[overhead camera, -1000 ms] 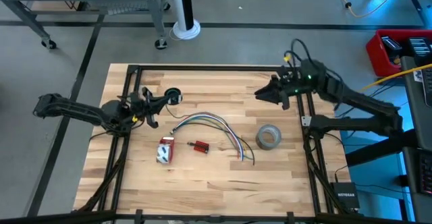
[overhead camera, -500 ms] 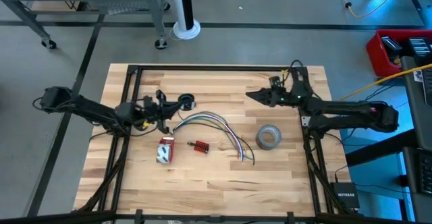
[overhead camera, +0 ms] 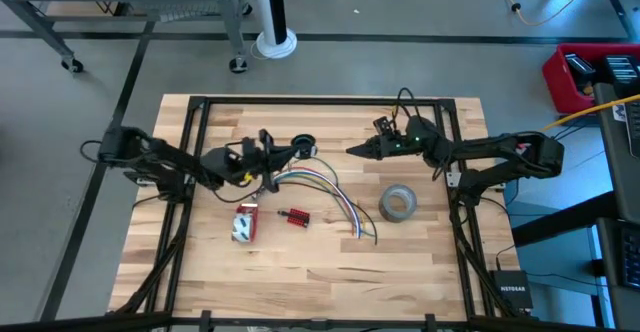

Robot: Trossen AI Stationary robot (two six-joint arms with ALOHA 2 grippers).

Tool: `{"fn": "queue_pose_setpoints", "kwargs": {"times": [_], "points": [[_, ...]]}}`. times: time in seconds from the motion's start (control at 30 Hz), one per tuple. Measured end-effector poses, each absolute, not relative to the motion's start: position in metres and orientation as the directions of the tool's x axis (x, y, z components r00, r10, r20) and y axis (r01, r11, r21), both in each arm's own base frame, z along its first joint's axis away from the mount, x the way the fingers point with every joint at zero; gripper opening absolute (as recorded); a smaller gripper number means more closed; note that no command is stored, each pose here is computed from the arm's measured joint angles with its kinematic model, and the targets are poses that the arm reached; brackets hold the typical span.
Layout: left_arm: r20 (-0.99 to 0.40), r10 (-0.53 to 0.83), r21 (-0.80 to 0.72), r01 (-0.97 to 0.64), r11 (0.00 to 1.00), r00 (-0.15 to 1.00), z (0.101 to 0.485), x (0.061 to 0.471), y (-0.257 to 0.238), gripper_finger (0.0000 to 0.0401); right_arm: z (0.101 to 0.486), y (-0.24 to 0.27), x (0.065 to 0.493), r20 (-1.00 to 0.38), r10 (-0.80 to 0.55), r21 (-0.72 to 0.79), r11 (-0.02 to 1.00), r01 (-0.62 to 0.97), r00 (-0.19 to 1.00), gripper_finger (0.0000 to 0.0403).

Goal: Coil cords
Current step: Uncoil the green wire from the black spool

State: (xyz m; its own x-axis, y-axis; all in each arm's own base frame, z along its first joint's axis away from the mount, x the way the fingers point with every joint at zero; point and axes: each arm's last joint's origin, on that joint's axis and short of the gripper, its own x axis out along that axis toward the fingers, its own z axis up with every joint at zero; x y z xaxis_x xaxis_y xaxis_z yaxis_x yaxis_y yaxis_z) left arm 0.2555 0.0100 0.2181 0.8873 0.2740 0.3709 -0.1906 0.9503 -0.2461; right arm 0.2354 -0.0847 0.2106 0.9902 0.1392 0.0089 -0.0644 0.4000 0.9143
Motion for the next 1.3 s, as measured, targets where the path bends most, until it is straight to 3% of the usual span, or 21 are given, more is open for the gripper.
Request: {"fn": "queue_pose_setpoints", "kwargs": {"times": [0.37, 0.53, 1.1, 1.3], "points": [[0.410, 0.226, -0.309, -0.099, 0.946, 0.884, 0.213, 0.298, 0.028, 0.0000, 0.226, -0.062, 0.252, 0.056, 0.224, 0.736, 0.649, -0.192, 0.973, 0.0145], [0.415, 0.228, -0.337, -0.084, 0.938, 0.881, 0.214, 0.305, 0.029, 0.0000, 0.230, -0.054, 0.257, 0.069, 0.139, 0.660, 0.736, -0.149, 0.988, 0.0145], [0.424, 0.218, -0.343, -0.066, 0.937, 0.879, 0.216, 0.307, 0.026, 0.0000, 0.229, -0.056, 0.258, 0.063, 0.077, 0.646, 0.757, -0.099, 0.995, 0.0145], [0.456, 0.155, -0.349, 0.016, 0.937, 0.877, 0.219, 0.306, 0.024, 0.0000, 0.229, -0.056, 0.258, 0.064, 0.057, 0.623, 0.777, -0.085, 0.996, 0.0145]]}}
